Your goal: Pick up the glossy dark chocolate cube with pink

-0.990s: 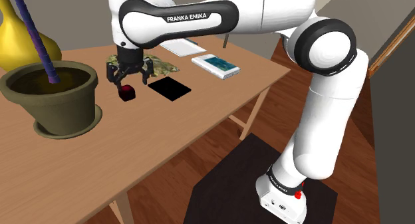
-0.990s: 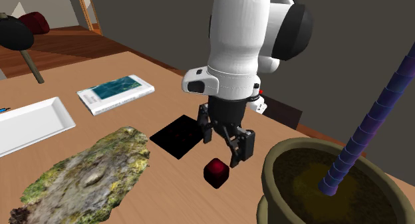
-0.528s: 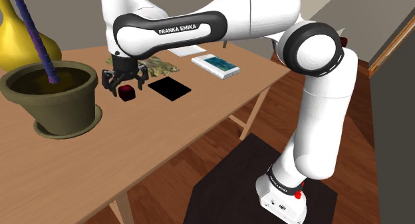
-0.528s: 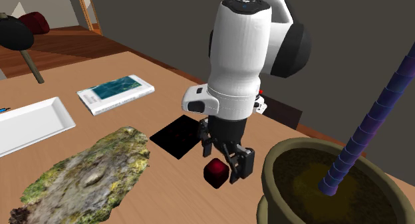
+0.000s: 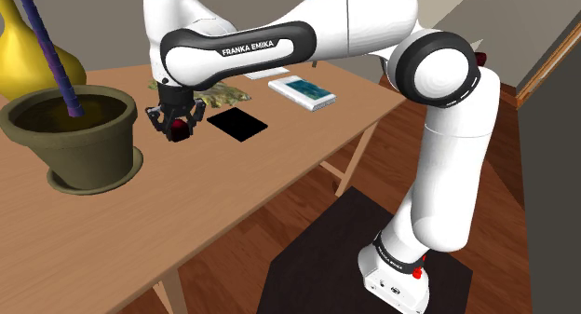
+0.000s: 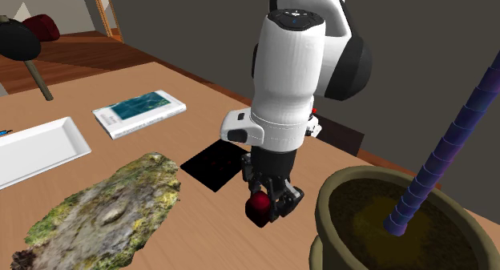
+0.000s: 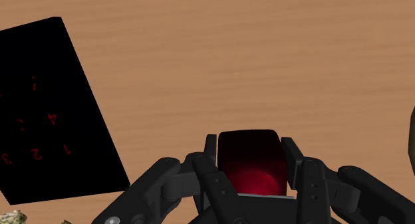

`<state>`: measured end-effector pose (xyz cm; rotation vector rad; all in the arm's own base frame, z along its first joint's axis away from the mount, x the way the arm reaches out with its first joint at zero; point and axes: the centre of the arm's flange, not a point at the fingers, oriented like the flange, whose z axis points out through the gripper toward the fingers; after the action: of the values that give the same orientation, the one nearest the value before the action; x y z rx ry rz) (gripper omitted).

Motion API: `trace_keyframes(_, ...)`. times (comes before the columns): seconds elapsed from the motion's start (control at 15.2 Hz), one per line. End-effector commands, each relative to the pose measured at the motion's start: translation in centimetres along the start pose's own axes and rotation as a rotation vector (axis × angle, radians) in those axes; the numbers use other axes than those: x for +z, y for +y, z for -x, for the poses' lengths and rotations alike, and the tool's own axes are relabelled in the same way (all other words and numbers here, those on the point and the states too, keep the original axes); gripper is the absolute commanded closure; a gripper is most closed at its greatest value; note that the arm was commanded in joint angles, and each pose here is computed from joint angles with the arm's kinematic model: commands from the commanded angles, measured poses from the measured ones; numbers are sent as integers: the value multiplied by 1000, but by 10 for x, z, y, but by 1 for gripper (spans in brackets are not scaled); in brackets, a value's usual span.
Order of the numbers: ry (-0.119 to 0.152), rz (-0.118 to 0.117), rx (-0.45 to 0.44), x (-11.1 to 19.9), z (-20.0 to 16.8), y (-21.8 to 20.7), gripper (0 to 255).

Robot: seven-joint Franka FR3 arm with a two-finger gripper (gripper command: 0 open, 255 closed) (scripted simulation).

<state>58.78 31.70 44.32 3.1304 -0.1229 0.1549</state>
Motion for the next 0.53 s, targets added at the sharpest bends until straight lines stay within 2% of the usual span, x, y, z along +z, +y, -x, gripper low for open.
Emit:
trace_keyframes(0.0, -1, 1, 0, 1, 0, 0, 255)
trace_keyframes(0.26, -1, 1, 0, 0, 0, 0, 255)
trace_keyframes(0.46, -1, 1, 0, -16, -2, 0, 255)
